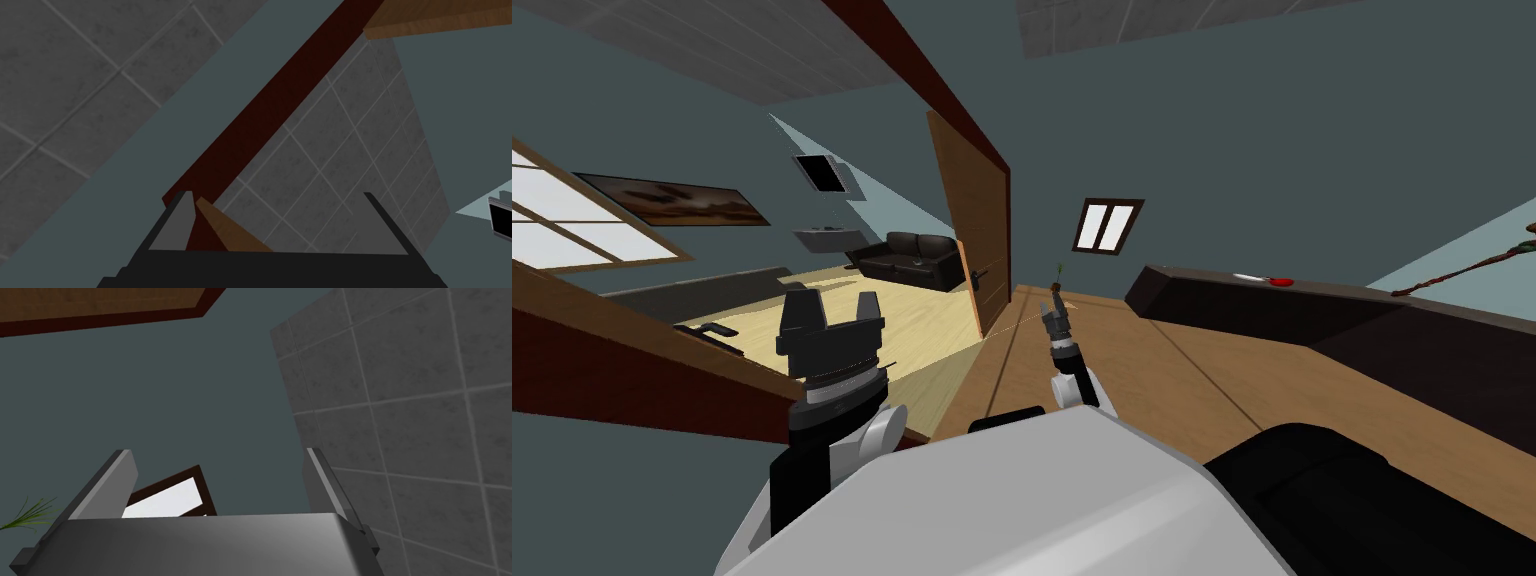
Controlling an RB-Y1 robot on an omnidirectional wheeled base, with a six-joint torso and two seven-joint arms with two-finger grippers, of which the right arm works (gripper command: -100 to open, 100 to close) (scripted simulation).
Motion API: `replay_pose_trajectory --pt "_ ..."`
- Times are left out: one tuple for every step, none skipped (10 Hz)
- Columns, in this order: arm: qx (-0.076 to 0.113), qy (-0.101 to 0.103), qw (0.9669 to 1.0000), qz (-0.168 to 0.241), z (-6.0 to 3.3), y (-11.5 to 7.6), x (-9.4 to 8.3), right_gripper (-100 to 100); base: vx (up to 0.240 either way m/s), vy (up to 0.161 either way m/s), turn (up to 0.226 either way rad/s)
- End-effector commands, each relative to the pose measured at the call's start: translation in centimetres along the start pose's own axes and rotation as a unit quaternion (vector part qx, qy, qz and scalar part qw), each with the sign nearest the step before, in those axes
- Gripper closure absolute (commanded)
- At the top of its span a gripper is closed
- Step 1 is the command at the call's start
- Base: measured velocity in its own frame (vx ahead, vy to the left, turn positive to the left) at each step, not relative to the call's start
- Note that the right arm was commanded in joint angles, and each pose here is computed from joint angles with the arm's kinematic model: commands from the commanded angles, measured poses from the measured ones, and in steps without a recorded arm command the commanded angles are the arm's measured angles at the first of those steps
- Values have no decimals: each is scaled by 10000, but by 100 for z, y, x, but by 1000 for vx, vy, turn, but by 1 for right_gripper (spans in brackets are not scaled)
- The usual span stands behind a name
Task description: Push the door open
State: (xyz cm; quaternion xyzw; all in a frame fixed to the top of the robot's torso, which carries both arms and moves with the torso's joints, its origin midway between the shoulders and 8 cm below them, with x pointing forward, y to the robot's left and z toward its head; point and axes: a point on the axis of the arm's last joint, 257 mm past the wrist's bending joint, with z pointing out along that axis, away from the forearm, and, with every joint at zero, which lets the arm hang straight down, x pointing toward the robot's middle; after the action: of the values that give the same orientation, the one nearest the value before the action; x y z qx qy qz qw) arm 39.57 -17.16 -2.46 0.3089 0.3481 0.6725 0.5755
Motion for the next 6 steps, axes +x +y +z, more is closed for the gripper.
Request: replay_pose_trajectory --pt "66 143 9998 151 31 -105 122 -100 147 -22 8" --pt "114 238 9993 247 42 -173 216 -100 198 -37 4" --pt "163 333 9987 340 51 -240 311 -100 204 -58 10" --pt "214 433 9979 435 59 -308 411 -100 165 -43 13" --pt "269 536 9968 535 65 -378 519 -100 189 -32 4" --pt "325 641 9954 630 68 -446 629 -100 205 -39 7"
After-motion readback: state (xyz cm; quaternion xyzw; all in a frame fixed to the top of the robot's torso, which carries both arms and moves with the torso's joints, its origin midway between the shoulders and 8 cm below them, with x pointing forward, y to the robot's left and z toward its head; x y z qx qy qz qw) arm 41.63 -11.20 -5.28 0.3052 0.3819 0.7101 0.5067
